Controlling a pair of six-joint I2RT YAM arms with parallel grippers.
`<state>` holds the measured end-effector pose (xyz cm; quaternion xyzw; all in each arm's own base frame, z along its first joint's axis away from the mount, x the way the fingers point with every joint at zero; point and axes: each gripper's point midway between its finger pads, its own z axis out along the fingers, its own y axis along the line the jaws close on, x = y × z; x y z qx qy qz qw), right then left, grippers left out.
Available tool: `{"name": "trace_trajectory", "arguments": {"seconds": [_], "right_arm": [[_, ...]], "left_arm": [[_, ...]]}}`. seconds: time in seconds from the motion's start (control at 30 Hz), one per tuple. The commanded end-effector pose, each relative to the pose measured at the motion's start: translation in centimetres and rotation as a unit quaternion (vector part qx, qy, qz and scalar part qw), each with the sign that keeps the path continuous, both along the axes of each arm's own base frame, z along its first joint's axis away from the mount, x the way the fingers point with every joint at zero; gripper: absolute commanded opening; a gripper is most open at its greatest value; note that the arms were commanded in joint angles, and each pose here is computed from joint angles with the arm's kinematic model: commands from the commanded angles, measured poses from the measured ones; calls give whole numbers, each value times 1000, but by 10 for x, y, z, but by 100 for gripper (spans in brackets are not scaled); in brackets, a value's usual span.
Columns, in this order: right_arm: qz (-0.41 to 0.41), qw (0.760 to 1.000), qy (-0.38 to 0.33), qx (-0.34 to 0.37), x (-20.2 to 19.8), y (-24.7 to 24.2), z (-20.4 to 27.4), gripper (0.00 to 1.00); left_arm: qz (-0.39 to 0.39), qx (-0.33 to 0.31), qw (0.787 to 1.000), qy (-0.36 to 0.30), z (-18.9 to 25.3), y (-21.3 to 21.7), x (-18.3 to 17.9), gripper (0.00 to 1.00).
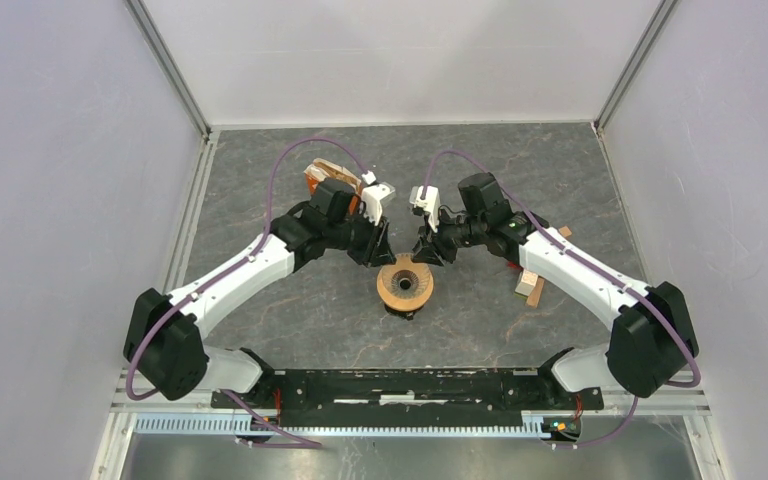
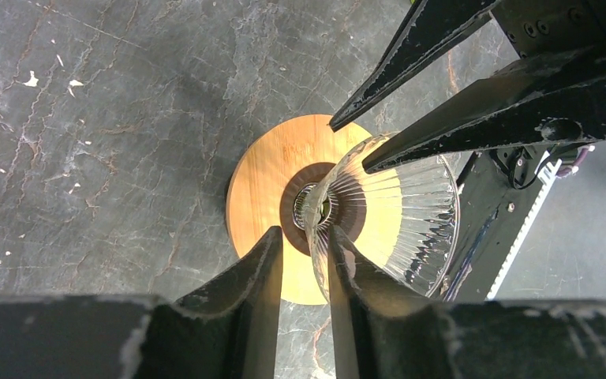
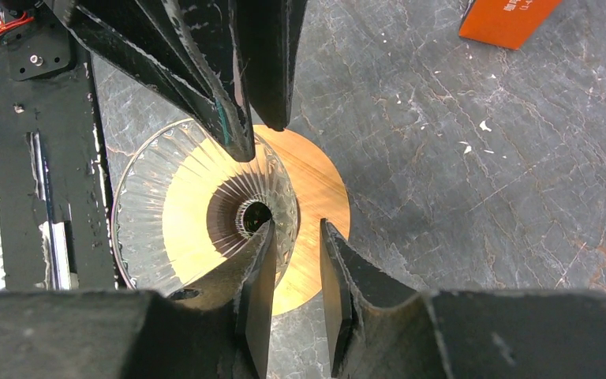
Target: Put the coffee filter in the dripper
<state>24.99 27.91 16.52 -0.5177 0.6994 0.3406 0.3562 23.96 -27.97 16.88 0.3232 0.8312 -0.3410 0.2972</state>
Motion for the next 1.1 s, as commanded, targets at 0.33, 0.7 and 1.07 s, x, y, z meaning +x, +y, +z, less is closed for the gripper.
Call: {"name": "trace_trajectory", "arguments": {"seconds": [0.33, 0.7, 1.07], "right_arm": [[-1, 1000, 6, 4, 5, 3, -9, 29], [1, 1000, 4, 8, 3, 3, -4, 26], [3, 1000, 11, 5, -4, 1, -13, 27]], "left_arm": [[-4, -17, 1000, -3, 2, -8, 6, 28], [-6, -12, 1000, -4, -6, 0, -4, 13], [-8, -22, 999, 22, -19, -1, -15, 2]]}}
